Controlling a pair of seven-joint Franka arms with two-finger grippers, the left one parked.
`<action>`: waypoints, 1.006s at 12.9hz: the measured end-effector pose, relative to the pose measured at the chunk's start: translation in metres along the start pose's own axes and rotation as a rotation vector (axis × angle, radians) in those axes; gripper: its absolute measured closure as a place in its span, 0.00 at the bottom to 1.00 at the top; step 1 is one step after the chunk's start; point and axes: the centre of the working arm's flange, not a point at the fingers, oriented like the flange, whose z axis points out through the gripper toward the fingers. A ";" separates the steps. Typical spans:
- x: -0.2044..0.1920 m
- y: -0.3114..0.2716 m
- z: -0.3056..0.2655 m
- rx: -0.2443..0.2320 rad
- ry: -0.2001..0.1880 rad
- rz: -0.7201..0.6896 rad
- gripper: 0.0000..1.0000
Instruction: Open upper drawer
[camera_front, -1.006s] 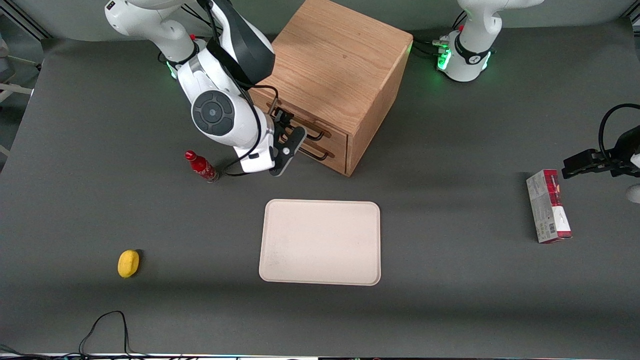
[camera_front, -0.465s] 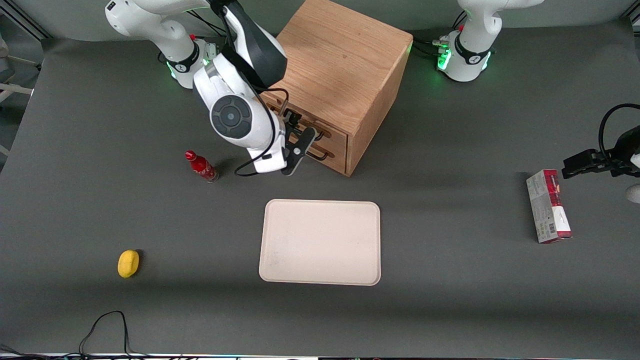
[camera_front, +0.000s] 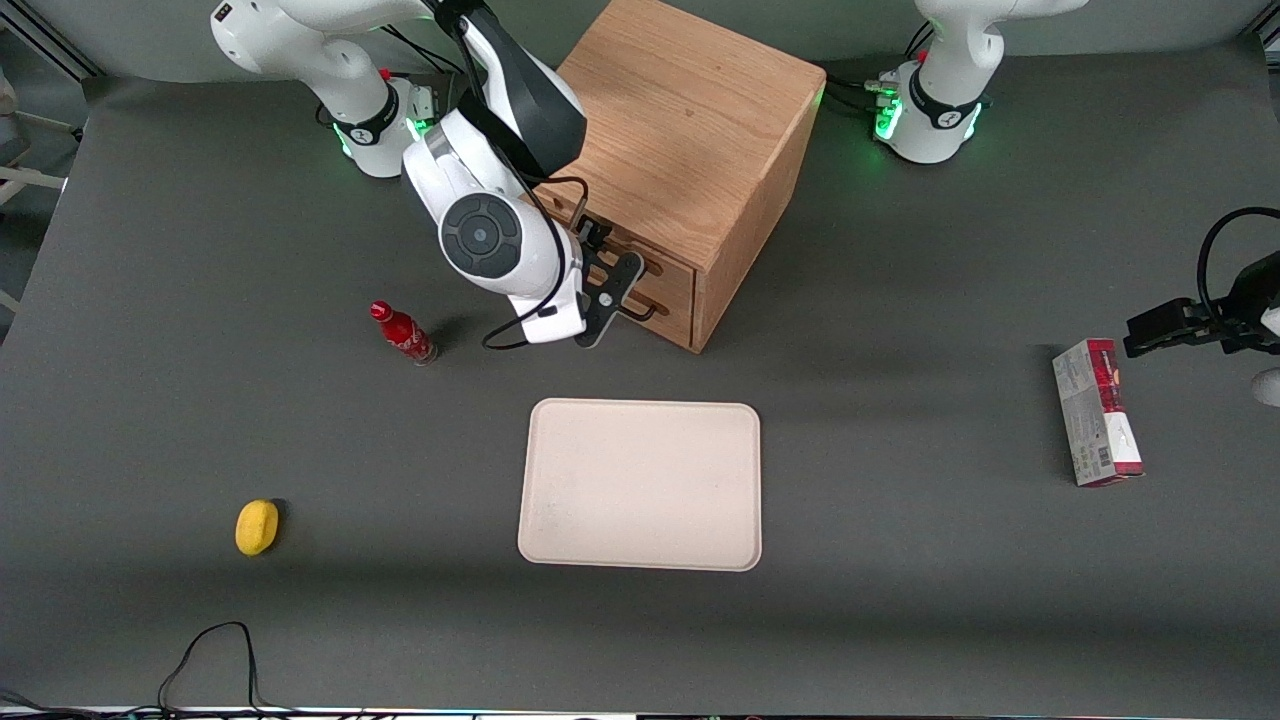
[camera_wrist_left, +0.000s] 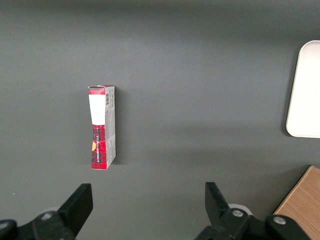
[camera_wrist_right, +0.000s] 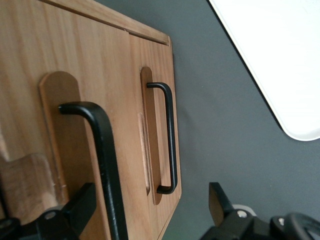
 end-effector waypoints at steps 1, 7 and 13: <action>0.001 0.003 0.004 0.001 -0.007 0.004 0.00; 0.000 0.022 0.014 0.002 -0.021 0.034 0.00; -0.006 0.051 -0.008 -0.004 0.020 0.076 0.00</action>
